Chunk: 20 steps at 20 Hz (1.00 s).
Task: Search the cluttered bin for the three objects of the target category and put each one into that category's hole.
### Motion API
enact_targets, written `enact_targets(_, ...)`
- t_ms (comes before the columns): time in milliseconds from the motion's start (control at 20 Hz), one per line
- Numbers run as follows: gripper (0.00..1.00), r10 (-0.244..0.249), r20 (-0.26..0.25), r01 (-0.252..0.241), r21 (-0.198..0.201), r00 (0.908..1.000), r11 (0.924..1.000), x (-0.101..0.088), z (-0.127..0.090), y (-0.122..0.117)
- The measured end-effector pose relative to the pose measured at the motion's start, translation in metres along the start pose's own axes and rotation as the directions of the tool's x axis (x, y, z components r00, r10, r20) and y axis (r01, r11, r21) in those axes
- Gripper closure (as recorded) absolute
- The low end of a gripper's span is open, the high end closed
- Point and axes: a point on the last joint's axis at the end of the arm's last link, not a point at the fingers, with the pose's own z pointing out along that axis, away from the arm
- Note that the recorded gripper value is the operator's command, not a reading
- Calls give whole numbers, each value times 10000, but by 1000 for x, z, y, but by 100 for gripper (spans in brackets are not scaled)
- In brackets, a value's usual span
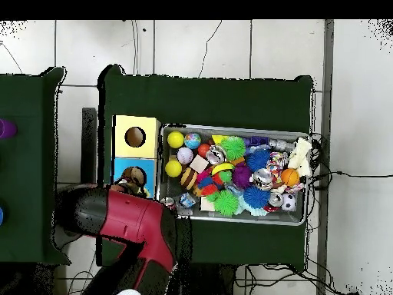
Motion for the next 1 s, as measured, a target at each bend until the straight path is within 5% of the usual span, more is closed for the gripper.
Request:
enact_targets(500, 100, 515, 478, -512, -94, 9975, 9986, -6, 21, -32)
enact_targets(1000, 100, 263, 509, -268, 80, 9984, 9996, 27, 32, -42)
